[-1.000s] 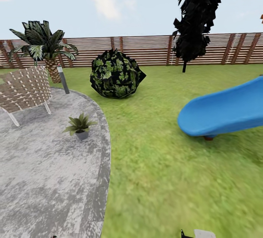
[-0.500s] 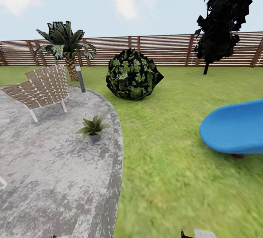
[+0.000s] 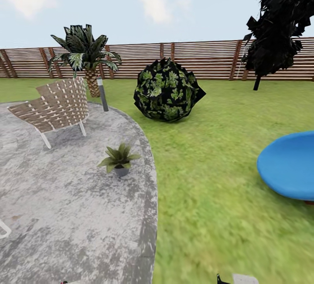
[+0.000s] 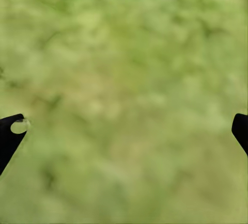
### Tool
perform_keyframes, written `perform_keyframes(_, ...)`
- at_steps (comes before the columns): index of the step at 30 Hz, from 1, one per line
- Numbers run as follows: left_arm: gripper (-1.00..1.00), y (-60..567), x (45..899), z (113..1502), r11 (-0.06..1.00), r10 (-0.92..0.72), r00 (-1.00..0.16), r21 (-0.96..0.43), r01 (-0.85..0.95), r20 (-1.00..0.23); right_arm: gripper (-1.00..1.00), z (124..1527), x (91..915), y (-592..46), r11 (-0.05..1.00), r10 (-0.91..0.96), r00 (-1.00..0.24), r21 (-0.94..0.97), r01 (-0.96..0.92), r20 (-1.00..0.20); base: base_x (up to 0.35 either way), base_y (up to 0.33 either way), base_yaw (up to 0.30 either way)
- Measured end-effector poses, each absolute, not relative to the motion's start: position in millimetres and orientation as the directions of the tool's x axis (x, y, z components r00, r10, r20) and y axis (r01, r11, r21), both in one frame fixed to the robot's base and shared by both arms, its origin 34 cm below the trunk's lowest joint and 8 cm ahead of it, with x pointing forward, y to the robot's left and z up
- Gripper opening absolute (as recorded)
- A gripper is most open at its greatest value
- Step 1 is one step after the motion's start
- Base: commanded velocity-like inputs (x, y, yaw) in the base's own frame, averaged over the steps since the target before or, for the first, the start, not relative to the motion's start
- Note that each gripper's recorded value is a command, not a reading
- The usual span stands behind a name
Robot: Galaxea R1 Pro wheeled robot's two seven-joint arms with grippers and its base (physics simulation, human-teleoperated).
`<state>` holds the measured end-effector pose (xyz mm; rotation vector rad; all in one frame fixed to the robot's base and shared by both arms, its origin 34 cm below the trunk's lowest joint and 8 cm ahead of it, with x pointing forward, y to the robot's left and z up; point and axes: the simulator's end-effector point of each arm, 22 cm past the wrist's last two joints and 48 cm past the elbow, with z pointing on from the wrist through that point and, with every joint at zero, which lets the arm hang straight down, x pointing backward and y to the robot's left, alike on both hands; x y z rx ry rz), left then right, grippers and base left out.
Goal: Pick up the pesticide atomizer in the garden and spray insectifuge to fully cover both potted plants in the garden.
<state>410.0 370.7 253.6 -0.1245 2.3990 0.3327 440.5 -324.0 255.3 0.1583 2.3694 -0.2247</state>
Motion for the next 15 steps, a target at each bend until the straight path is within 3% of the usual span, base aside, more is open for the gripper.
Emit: perform_keyframes(15,-1.0,370.9,409.9,253.6,0.962,0.0,-0.75,0.204,-0.18,-0.662,1.0,255.2,440.6,-322.9,0.977,0.05,-0.72,-0.115,0.178,-0.692,0.291,0.211,0.0)
